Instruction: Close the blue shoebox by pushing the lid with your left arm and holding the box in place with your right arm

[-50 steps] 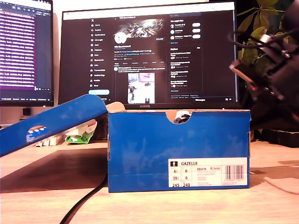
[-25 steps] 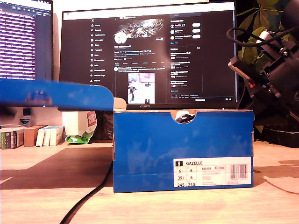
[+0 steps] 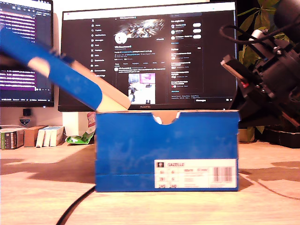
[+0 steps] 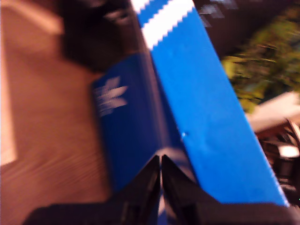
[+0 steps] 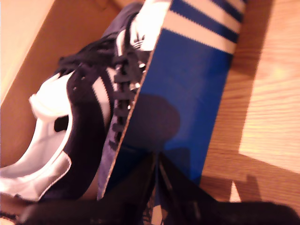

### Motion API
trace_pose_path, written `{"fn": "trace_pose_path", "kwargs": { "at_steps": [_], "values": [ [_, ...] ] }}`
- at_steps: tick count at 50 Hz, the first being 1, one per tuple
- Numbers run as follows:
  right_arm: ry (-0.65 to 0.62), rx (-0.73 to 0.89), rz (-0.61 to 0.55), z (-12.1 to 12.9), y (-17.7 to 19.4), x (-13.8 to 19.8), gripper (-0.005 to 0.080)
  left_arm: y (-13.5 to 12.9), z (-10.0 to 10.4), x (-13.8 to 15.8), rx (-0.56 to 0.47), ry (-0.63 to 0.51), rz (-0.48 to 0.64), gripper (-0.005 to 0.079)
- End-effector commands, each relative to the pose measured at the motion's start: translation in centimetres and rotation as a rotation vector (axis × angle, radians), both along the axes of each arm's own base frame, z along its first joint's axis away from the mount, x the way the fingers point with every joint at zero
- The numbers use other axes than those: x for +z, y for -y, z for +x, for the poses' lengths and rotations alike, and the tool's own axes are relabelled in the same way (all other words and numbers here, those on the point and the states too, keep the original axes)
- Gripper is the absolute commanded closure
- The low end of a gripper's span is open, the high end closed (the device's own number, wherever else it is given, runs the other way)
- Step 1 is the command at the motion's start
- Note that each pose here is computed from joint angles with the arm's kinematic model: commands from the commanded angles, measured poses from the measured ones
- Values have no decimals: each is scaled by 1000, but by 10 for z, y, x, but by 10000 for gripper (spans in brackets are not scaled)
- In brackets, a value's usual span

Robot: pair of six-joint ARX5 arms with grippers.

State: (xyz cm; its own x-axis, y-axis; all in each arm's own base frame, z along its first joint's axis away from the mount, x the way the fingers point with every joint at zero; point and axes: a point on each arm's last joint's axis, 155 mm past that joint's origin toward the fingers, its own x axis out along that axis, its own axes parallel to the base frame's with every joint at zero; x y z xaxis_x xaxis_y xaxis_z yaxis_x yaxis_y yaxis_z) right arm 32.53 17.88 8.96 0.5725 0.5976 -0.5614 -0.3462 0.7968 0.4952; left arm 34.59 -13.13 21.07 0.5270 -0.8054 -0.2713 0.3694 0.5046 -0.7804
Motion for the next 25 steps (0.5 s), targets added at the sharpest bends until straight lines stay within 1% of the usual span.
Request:
{"fn": "trace_pose_path", "kwargs": {
  "at_steps": [1,11,16,18,19,21,23,25],
  "values": [
    [8,17,9,0,-6,3,763,14,-4,14,-40,35,-7,761],
    [16,16,5,1,-4,4,763,52,-13,35,-131,77,-5,761],
    [18,-3,2,5,3,4,763,70,-17,40,-153,85,-4,761],
    [18,-15,1,7,6,4,763,81,-22,43,-181,105,-7,761],
    [18,-20,1,8,8,4,763,85,-22,44,-175,97,-13,761],
    [19,-33,0,10,13,4,763,95,-27,47,-201,113,-17,761],
    [25,-40,-8,12,18,4,763,104,-29,50,-205,113,-27,761],
    [25,-55,-10,15,23,4,763,115,-36,54,-238,133,-34,761]
  ]
}}
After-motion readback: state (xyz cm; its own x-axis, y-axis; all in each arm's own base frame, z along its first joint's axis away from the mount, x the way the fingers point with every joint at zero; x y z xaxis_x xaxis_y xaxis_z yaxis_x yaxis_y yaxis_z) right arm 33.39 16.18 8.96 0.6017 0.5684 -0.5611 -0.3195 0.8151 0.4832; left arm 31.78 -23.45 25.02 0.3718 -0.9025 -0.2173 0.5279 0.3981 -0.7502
